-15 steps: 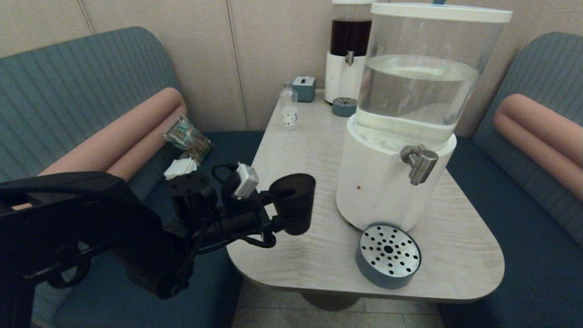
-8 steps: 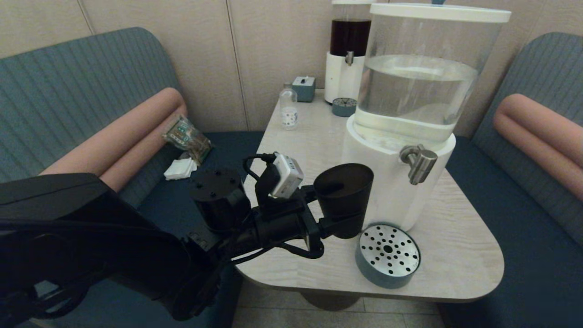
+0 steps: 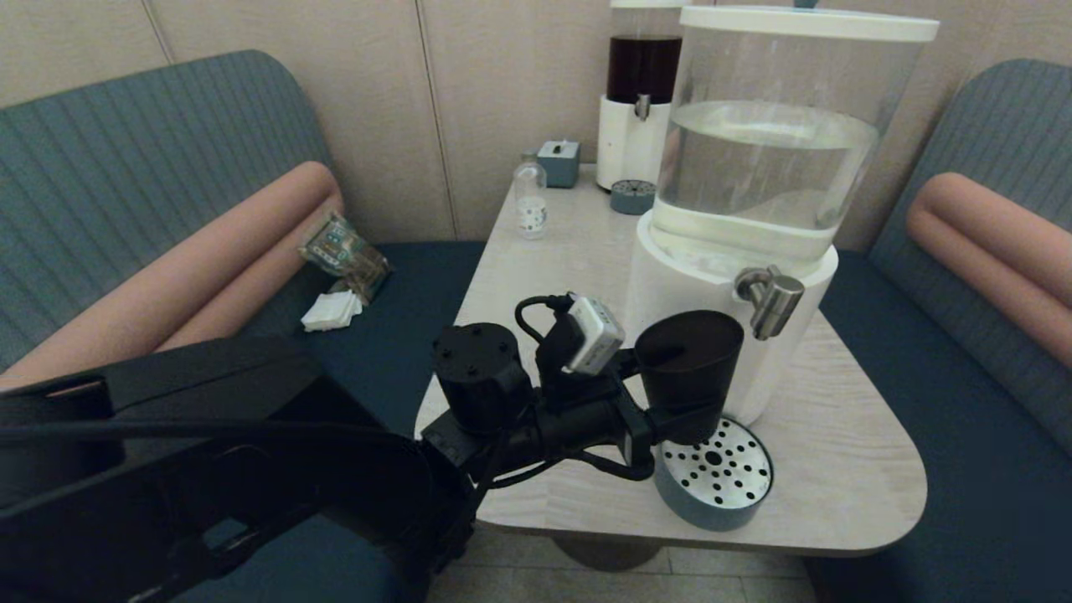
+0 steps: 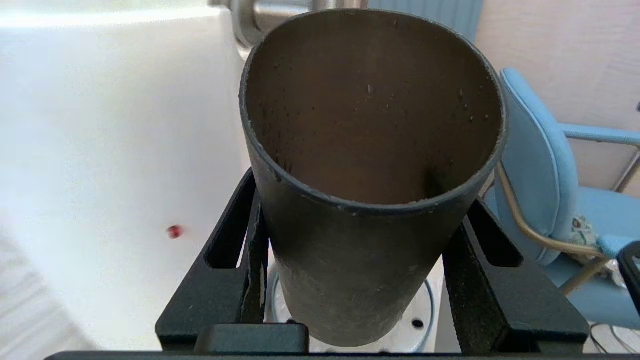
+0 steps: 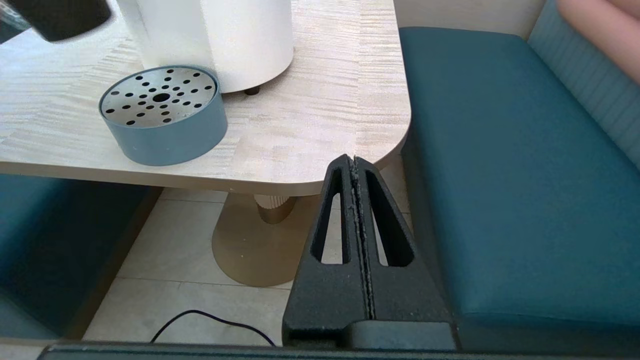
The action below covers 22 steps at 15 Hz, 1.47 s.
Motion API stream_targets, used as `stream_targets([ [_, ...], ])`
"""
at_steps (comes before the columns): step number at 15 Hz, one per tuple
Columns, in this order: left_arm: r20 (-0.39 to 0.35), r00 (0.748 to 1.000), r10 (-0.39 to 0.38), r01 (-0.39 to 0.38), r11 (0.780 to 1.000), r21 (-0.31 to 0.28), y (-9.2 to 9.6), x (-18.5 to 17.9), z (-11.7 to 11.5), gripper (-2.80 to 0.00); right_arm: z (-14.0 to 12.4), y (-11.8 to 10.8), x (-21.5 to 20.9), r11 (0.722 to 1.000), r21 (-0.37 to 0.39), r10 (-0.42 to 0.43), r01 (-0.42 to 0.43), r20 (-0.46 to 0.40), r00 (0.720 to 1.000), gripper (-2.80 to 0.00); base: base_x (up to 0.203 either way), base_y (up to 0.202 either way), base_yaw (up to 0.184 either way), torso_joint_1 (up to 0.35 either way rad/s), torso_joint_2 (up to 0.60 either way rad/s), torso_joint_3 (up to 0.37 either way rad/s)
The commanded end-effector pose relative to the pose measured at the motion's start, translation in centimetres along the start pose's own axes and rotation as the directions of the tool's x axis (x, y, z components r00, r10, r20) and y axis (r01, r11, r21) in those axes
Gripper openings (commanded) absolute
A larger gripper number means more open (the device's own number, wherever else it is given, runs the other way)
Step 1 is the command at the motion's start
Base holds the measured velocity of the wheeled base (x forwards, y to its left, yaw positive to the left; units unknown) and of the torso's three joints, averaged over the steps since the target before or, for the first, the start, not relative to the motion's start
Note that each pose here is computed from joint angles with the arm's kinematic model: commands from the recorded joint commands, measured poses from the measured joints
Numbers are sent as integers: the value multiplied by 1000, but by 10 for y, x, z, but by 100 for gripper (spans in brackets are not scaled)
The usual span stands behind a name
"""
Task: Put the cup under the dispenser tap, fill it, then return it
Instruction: Place it under the water dispenser
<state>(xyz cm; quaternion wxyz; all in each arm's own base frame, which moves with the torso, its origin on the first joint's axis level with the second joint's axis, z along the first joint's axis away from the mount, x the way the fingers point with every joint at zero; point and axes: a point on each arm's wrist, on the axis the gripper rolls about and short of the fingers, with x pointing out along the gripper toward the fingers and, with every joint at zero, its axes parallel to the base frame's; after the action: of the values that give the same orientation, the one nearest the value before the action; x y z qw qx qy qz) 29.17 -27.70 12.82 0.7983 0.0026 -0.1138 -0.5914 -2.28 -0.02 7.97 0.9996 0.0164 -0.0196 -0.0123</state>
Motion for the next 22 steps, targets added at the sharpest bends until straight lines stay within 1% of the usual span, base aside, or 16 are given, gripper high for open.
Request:
stream_targets([
  [1, -8, 1000, -13, 13, 1000, -8, -1, 9, -16, -280, -4, 0, 1, 1000, -1, -1, 1, -13, 1000, -280, 0, 0, 0, 0, 0, 0],
  [4, 19, 1000, 2, -2, 1000, -6, 4, 23, -24, -280, -4, 0, 1, 1000, -1, 0, 0, -14, 1000, -280, 0, 0, 0, 0, 0, 0],
  [8, -4, 1000, 6, -7, 1000, -21, 6, 26, -42, -280, -4, 0, 1, 1000, -1, 0, 0, -13, 1000, -280, 0, 0, 0, 0, 0, 0],
  [12, -18, 1000, 5, -6, 1000, -30, 7, 30, -56, -280, -4, 0, 1, 1000, -1, -1, 1, -13, 1000, -280, 0, 0, 0, 0, 0, 0],
  [14, -30, 1000, 4, -5, 999, -36, 8, 32, -67, -280, -4, 0, 1, 1000, -1, 0, 0, -13, 1000, -280, 0, 0, 0, 0, 0, 0],
  [16, -35, 999, 4, -5, 999, -39, 8, 33, -72, -280, -4, 0, 1, 1000, -1, -1, 1, -13, 1000, -280, 0, 0, 0, 0, 0, 0],
  [22, -40, 999, -13, 11, 999, -46, 1, 36, -76, -280, -4, 0, 1, 1000, -1, -1, 1, -14, 1000, -280, 0, 0, 0, 0, 0, 0],
])
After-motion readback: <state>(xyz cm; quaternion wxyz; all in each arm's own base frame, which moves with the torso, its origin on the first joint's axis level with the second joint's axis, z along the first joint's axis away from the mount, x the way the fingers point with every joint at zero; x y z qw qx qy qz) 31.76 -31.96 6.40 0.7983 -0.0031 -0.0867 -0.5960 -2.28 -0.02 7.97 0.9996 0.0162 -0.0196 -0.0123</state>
